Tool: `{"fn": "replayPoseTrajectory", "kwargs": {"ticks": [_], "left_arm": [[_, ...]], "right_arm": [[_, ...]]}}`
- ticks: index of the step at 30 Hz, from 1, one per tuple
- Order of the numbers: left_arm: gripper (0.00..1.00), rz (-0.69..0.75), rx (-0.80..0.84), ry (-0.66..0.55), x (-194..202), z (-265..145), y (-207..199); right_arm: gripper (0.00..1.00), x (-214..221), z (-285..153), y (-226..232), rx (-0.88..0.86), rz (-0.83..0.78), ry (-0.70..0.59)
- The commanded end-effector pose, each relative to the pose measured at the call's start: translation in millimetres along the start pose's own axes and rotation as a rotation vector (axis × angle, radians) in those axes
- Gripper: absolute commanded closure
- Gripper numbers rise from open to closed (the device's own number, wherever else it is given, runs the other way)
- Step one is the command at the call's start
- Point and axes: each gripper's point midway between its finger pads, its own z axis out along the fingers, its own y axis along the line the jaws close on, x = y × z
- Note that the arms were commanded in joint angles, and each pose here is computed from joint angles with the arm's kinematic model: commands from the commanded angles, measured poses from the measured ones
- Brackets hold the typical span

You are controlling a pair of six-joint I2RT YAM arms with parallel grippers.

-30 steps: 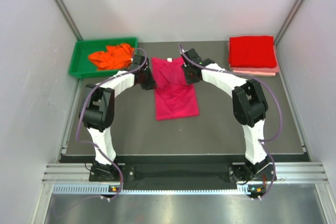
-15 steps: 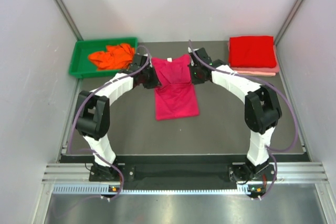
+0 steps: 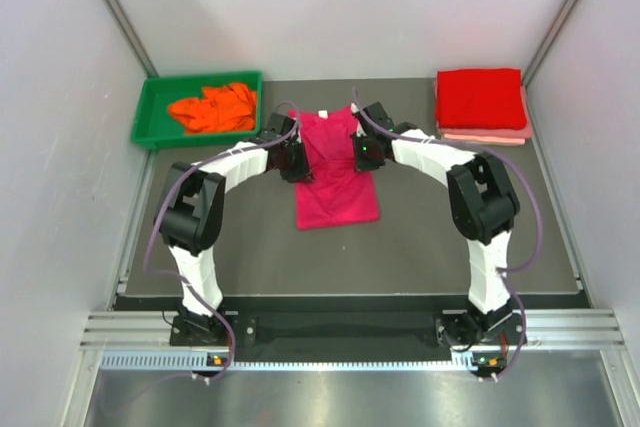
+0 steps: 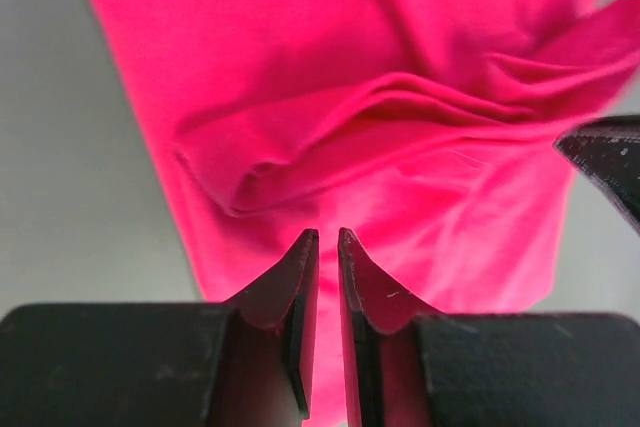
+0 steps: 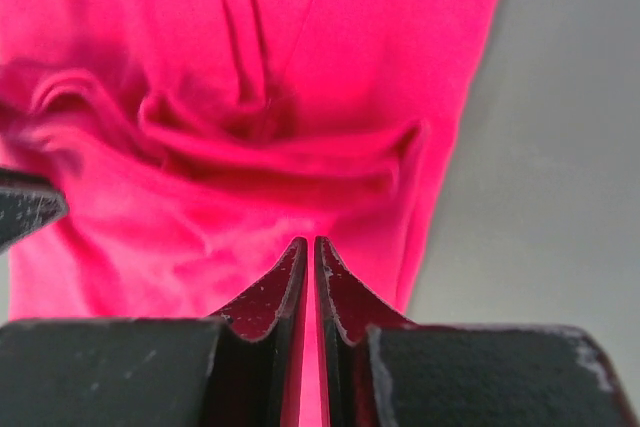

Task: Fold and stack the t-shirts
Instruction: Fold the tshirt

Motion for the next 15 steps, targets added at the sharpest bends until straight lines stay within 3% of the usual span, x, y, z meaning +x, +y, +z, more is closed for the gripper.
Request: {"fn": "replayPoseTrajectory", "kwargs": {"ticks": [1, 11, 15], "left_arm": [[0.82, 0.045, -0.054, -0.058, -25, 2, 3], [0.82, 0.092, -0.296, -0.170, -78, 10, 33], [0.82, 0.084, -0.380, -0.147, -80, 8, 51]], "right_arm": [[0.93, -36, 6, 1, -0.016, 0.040, -0.077], [0.92, -68, 12, -24, 0.015, 0.077, -0.124], [0.92, -67, 9, -28, 0.024, 0.078, -0.114]]}}
